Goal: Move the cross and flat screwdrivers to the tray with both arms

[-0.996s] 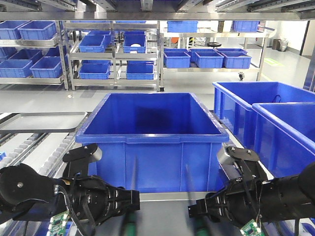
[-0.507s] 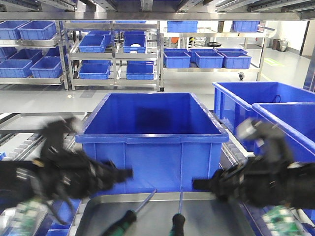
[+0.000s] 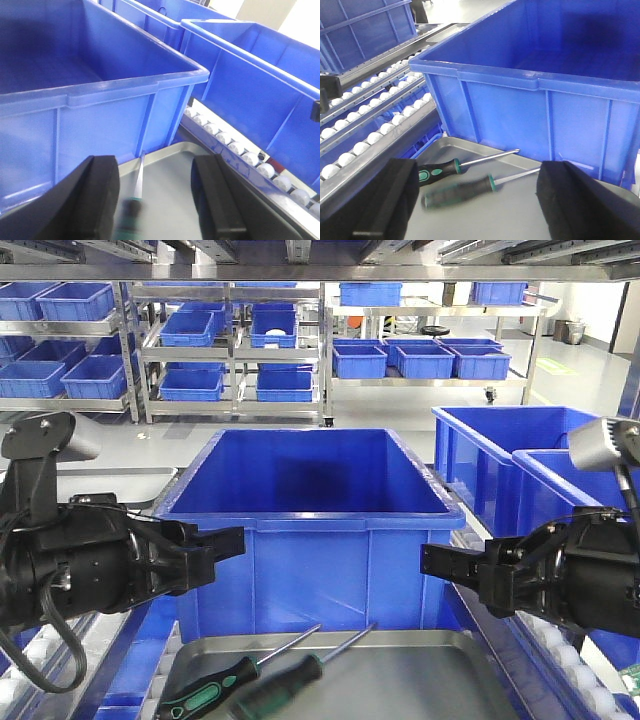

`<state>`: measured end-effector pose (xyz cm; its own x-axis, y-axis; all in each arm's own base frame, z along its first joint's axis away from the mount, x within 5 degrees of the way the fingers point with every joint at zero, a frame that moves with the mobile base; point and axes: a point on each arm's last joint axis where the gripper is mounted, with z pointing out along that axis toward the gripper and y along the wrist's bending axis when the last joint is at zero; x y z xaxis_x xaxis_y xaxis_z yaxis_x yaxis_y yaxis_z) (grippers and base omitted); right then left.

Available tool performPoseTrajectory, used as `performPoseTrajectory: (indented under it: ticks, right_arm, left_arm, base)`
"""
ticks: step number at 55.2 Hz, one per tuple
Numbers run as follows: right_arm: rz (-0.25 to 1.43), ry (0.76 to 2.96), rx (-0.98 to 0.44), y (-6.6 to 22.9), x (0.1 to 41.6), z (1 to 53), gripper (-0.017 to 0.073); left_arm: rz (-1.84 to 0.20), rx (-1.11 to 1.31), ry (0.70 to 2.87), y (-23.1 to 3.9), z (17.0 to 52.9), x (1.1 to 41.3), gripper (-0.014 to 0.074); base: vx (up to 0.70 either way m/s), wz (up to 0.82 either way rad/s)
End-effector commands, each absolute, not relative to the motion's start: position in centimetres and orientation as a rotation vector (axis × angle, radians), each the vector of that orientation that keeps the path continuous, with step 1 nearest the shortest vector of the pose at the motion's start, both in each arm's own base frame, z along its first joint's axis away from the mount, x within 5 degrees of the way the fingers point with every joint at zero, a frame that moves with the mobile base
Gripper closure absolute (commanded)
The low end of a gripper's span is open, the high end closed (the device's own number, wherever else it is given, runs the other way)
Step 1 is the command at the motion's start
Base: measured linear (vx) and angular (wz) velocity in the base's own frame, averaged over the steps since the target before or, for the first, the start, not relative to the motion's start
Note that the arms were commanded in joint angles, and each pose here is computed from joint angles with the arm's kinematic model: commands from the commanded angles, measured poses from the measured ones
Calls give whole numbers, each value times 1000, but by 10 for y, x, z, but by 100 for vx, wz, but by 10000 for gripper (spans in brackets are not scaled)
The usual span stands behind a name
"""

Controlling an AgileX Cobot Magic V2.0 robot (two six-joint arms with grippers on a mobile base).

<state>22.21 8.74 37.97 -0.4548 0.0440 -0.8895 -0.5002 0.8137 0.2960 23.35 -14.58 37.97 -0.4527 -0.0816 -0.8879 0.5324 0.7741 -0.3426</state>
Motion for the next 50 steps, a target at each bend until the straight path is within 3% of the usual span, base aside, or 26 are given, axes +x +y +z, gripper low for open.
performPoseTrajectory:
  ticks: [1, 8, 12, 26, 36, 50]
  right_arm:
    - [651, 1872, -301, 84, 220, 397, -6]
    - [652, 1873, -302, 85, 220, 397, -6]
    - [652, 1873, -302, 85, 220, 397, -6]
    - [652, 1873, -302, 85, 220, 397, -6]
    - [652, 1873, -302, 85, 220, 397, -6]
    - [652, 1873, -302, 85, 220, 397, -6]
  left_arm:
    - [-753, 289, 1824, -143, 401, 231, 125]
    - [-693, 312, 1803, -139, 399, 229, 132]
    - [-608, 357, 1779, -129, 394, 217, 179]
    - [-316, 299, 1621, -60, 339, 146, 604]
    - [-224, 90, 1565, -18, 285, 90, 601]
    - [-99, 49, 1524, -6, 208, 53, 600]
  base:
    - [0, 0]
    - [0, 0]
    - [0, 0]
    - [0, 0]
    - [0, 0]
    - [0, 0]
